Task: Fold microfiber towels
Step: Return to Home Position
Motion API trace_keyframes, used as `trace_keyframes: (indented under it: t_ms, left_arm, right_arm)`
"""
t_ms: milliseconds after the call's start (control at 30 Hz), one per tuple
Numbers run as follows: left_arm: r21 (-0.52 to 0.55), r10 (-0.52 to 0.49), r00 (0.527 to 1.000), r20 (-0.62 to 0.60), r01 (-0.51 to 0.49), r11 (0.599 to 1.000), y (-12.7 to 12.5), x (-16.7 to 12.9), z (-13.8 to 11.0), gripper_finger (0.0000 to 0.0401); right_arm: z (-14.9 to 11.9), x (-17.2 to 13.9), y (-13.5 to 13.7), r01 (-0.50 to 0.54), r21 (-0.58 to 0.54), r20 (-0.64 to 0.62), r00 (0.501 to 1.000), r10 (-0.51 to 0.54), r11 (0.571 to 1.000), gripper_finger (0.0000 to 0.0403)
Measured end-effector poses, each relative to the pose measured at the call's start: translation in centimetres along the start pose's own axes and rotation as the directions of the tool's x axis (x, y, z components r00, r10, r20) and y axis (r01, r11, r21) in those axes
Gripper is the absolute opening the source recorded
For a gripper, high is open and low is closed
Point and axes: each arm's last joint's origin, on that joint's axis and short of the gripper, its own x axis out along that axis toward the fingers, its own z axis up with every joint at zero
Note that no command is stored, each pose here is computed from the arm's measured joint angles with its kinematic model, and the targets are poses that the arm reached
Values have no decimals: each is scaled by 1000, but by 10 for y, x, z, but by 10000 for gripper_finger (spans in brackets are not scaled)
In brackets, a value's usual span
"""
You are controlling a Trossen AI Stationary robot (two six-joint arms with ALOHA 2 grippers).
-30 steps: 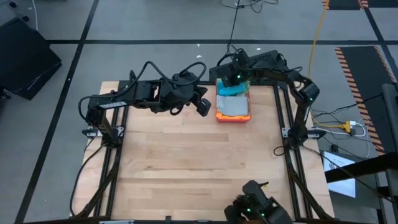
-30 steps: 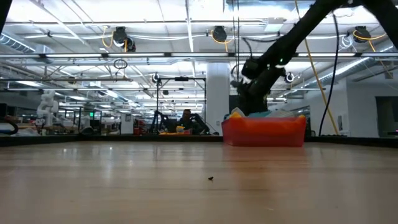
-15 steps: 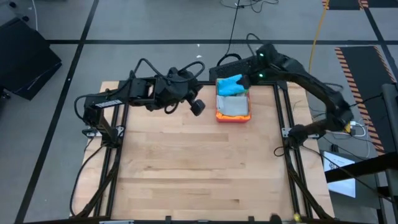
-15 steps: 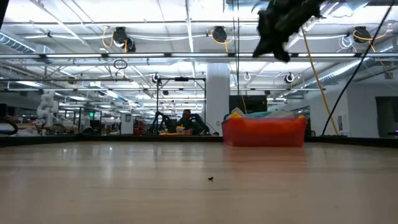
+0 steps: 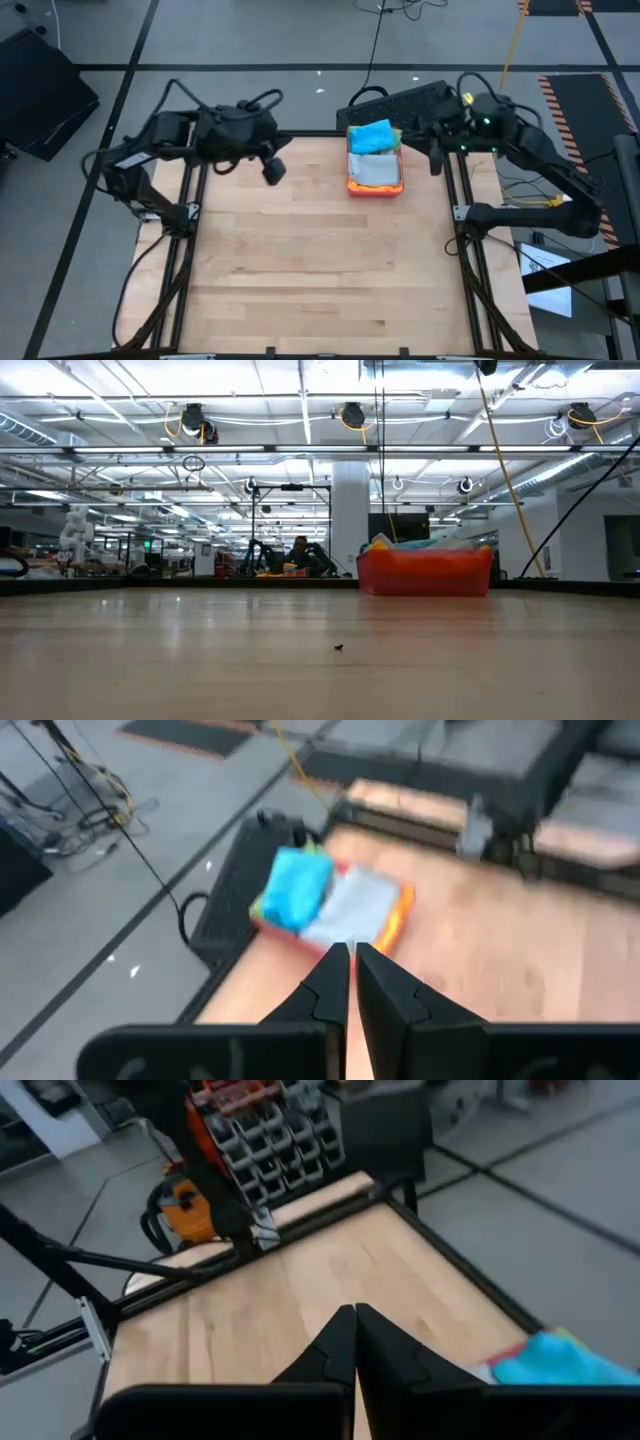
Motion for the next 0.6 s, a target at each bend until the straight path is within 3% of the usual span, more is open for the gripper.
trace_keyframes:
  t_ms: [267, 467, 600]
  left_arm:
    - [46, -65, 998, 8, 64, 997, -10, -22, -7, 11]
    - [79, -95, 995, -9, 96, 992, -15, -29, -27, 6]
    - [42, -122, 992, 17, 121, 992, -13, -29, -46, 4]
  right_arm:
    - [-10, 6, 30, -50, -143, 181, 980, 76, 988, 0]
    - [-40, 29, 35, -99, -196, 251, 957, 147, 976, 0]
    - [-64, 38, 32, -132, -188, 259, 949, 179, 973, 0]
